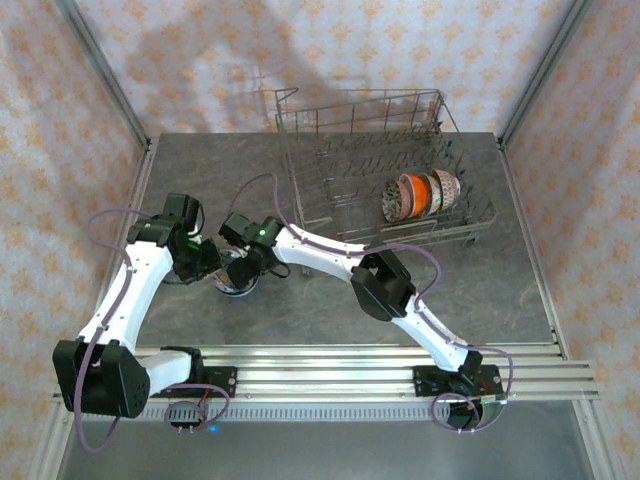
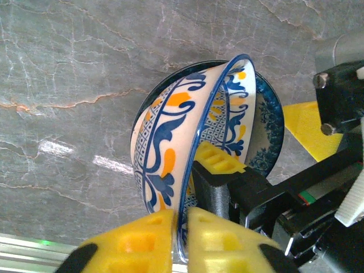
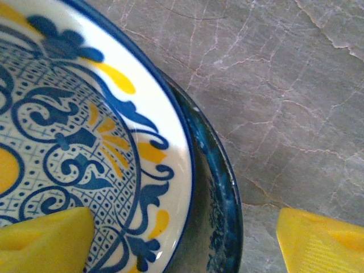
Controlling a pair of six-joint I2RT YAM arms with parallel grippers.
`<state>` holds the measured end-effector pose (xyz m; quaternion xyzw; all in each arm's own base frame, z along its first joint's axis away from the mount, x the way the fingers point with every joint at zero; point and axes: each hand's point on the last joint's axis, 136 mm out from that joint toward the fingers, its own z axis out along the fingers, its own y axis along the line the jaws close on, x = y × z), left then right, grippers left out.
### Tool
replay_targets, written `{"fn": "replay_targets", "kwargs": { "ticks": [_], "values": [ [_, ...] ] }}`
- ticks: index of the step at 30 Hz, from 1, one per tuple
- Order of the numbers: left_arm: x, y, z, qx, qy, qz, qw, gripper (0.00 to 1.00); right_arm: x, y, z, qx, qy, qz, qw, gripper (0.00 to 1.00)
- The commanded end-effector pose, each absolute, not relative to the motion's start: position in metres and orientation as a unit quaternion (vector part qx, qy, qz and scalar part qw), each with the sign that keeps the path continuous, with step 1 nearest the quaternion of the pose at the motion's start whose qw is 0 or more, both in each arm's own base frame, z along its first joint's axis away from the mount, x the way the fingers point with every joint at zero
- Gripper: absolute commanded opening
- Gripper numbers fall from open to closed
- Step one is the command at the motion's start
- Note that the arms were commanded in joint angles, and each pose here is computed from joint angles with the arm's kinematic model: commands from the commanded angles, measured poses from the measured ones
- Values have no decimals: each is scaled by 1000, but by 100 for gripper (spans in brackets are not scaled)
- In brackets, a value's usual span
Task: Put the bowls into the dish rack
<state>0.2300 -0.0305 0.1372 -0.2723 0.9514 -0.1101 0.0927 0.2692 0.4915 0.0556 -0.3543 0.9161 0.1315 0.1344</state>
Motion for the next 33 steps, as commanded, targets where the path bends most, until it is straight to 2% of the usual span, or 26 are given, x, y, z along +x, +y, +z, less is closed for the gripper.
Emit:
{"fn": "replay_targets", "kwargs": {
  "ticks": [1, 5, 8, 25, 33],
  "values": [
    [226, -29, 129, -277, 952, -106, 78, 20, 266, 494, 55, -359, 915, 137, 122, 84],
    [226, -29, 124, -275, 953, -102, 74, 27, 265, 495, 53, -359, 915, 141, 116, 84],
    [224, -28, 119, -273, 955, -97, 66, 28, 264, 495, 52, -360, 915, 140, 113, 84],
    [221, -11, 104, -259, 964, -37, 41, 26, 271, 493, 60, -357, 916, 134, 123, 84],
    [224, -10, 99, -258, 964, -35, 50, 29, 285, 483, 73, -337, 924, 114, 143, 84]
  ]
}}
